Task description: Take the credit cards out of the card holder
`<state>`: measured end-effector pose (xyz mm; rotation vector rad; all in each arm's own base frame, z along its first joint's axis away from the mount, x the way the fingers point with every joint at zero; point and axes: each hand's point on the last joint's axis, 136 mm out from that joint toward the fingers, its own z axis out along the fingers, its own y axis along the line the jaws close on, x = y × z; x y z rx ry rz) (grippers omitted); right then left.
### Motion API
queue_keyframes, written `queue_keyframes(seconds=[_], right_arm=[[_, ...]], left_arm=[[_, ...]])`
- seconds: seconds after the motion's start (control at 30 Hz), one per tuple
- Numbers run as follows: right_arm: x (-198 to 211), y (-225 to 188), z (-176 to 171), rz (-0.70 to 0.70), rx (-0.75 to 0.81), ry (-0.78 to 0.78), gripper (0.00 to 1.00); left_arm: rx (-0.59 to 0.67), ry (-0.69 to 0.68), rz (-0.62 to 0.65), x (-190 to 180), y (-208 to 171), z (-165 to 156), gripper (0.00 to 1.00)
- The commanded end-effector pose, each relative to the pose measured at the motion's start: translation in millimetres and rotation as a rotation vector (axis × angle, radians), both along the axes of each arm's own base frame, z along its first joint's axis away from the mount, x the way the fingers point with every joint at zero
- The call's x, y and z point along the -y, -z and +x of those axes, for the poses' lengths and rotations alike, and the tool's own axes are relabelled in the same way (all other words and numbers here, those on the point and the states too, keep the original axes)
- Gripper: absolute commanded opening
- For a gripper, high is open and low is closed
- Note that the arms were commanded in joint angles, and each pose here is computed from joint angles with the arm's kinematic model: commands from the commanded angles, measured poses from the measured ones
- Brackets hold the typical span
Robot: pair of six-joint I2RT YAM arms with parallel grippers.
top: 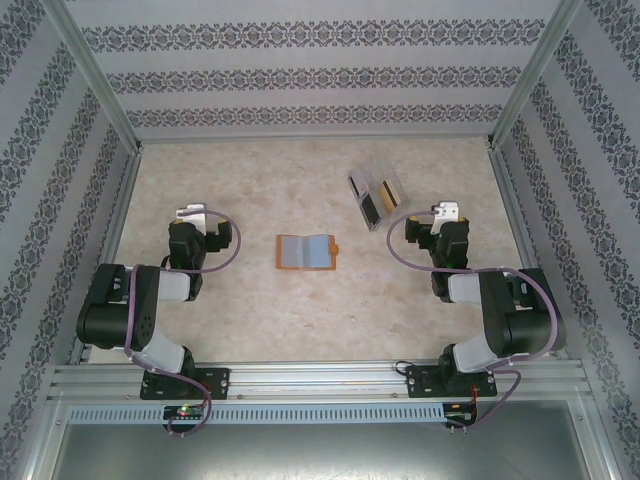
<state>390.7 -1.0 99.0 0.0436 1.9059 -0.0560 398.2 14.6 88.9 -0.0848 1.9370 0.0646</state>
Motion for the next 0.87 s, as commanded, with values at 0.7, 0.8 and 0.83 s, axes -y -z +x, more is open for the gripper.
queue_keyframes(seconds=[0.7,0.8,0.83], right_arm=[[4.1,-6.8,6.0,0.014,0.021,0.019,0.98],[3.6,-7.1,4.5,0.014,0.025,0.015,0.98],[-2.5,-8.5,2.5,0.016,0.038,-0.023,0.98]], left_arm=[[-0.036,-0.002,0.019,-0.3,6.3,0.4,0.99],[-0.034,-0.003,0.019,-0.6,5.9,0.3,0.99],[-0.034,-0.002,0.019,-0.3,6.0,0.3,0.99]])
